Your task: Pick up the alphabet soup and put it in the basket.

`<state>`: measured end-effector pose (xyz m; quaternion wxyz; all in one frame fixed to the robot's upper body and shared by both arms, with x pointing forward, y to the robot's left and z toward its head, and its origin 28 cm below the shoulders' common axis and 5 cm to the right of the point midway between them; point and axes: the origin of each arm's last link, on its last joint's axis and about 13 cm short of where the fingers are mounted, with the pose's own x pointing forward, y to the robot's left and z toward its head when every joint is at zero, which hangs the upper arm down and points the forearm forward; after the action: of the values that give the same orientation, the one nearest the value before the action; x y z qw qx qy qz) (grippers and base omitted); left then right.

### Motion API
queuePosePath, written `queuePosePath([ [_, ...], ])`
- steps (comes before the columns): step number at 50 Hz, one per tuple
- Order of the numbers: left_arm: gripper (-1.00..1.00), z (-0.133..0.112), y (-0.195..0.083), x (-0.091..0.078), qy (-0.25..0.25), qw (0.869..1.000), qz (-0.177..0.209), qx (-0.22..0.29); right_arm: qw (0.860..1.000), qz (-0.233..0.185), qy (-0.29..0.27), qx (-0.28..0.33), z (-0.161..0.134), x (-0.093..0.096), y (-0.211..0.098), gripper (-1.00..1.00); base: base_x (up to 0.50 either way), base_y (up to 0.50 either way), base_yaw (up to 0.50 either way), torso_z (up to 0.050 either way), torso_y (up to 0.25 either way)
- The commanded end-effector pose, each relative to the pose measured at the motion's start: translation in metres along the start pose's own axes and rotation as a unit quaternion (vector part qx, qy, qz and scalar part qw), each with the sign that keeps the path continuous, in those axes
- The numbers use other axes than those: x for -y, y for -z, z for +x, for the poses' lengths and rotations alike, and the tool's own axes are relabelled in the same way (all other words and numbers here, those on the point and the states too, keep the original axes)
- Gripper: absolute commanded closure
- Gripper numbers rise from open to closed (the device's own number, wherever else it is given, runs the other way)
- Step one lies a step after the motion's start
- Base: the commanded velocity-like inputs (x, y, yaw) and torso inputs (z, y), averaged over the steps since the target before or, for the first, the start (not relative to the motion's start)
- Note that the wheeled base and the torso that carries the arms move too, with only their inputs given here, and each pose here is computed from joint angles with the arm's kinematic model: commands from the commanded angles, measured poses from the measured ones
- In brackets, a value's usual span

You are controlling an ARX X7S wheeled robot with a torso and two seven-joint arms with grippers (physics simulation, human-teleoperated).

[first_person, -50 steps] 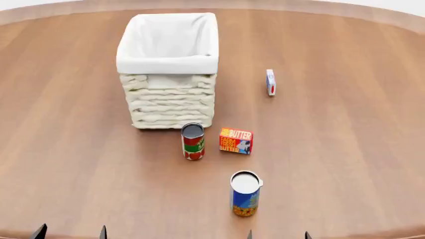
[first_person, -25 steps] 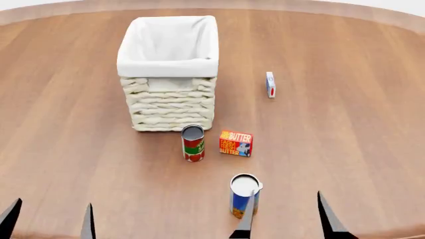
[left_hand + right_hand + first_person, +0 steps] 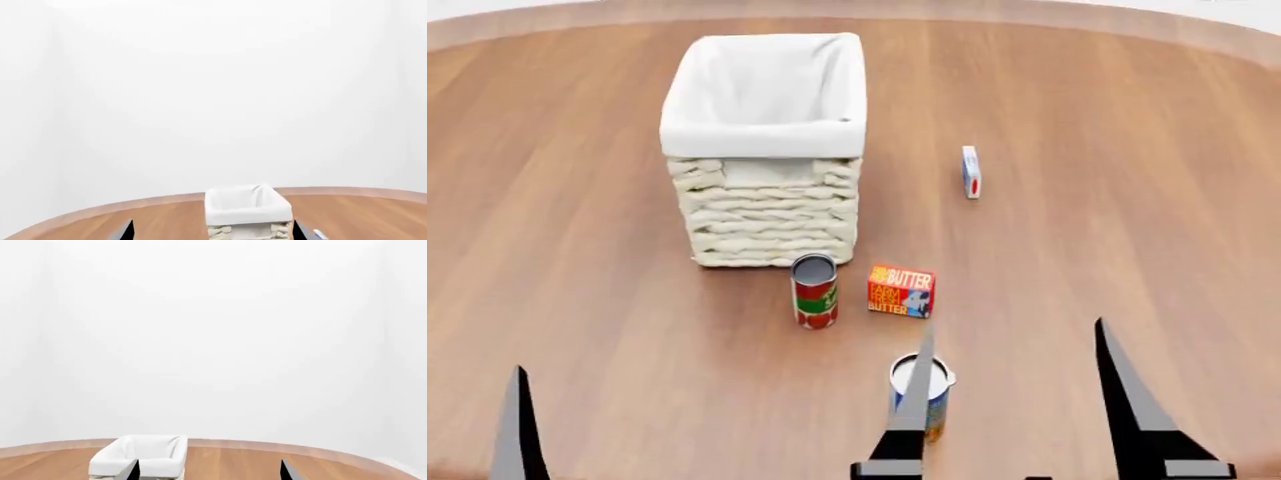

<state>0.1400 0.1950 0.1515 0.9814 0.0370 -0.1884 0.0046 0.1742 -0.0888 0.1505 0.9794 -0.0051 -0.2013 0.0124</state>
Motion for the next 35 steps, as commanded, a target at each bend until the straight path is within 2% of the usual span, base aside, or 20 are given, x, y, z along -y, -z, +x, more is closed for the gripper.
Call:
queuePosePath([
  [1, -1.0, -0.0044, -0.0111, -0.0013, -0.006, 1.0, 0.003, 0.017, 1.0, 0.008, -0.003, 0.014, -0.003, -0.0008, -0.0104, -1.0, 0.5, 0.0, 0.0, 0.0, 0.0],
  [35, -1.0, -0.0032, -0.011, 0.0003, 0.0, 1.0, 0.006, 0.014, 1.0, 0.014, -0.005, 0.006, -0.0018, -0.0026, -0.0106, -1.0, 0.5, 0.0, 0.0, 0.0, 0.0],
])
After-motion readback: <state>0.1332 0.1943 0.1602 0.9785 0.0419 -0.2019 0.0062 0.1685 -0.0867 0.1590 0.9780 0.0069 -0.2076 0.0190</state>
